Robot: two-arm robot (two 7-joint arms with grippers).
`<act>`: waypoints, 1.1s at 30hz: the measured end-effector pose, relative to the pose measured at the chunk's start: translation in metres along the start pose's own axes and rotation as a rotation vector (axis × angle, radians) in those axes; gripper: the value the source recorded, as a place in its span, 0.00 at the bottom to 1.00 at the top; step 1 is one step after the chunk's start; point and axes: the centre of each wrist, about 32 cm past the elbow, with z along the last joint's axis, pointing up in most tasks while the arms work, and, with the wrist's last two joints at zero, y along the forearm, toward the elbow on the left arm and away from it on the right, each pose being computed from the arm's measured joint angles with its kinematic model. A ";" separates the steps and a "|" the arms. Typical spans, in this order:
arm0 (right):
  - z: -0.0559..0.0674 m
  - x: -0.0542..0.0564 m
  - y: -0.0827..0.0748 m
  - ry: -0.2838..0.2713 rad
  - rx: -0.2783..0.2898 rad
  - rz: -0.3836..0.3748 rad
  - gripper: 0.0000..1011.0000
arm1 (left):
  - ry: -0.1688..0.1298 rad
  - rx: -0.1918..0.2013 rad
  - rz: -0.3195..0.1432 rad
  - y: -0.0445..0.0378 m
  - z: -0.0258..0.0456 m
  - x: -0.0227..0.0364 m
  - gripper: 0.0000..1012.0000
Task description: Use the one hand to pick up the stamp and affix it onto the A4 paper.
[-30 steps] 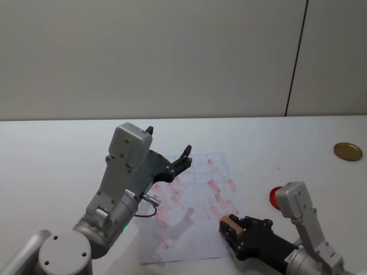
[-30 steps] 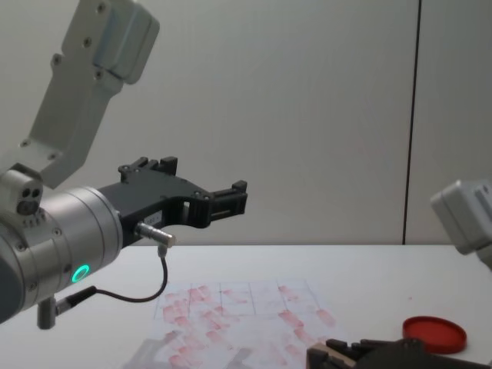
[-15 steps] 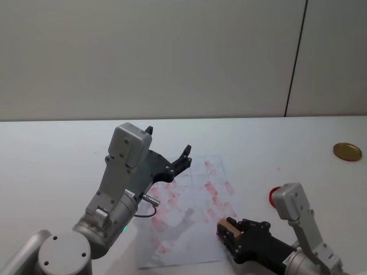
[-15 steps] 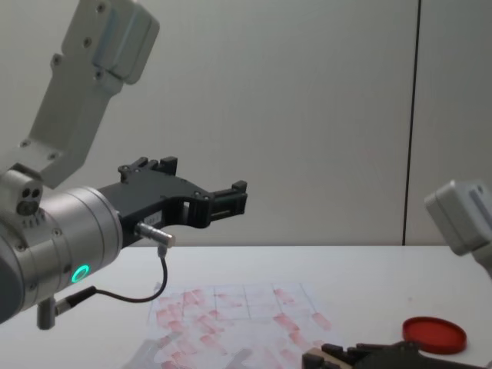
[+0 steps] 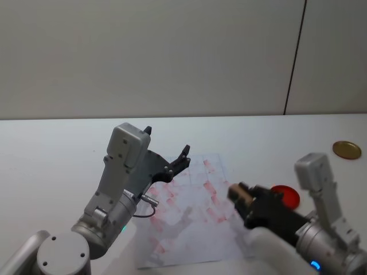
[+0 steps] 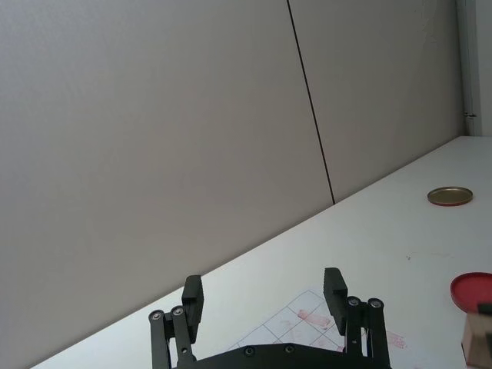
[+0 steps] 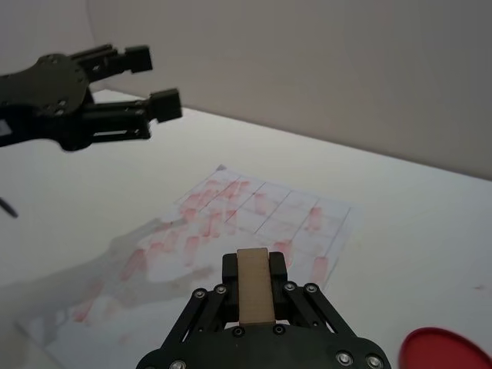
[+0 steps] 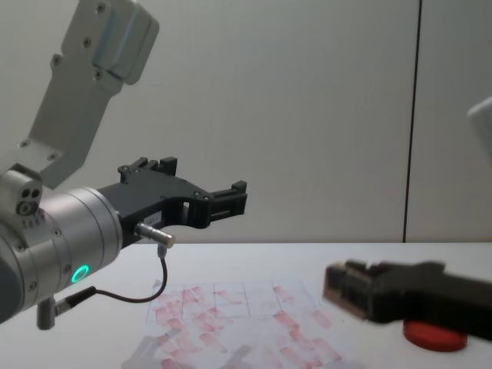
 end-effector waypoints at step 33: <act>-0.009 0.061 -0.022 0.009 0.002 -0.256 0.22 | 0.000 0.000 0.000 0.0000 0.0000 0.0000 0.98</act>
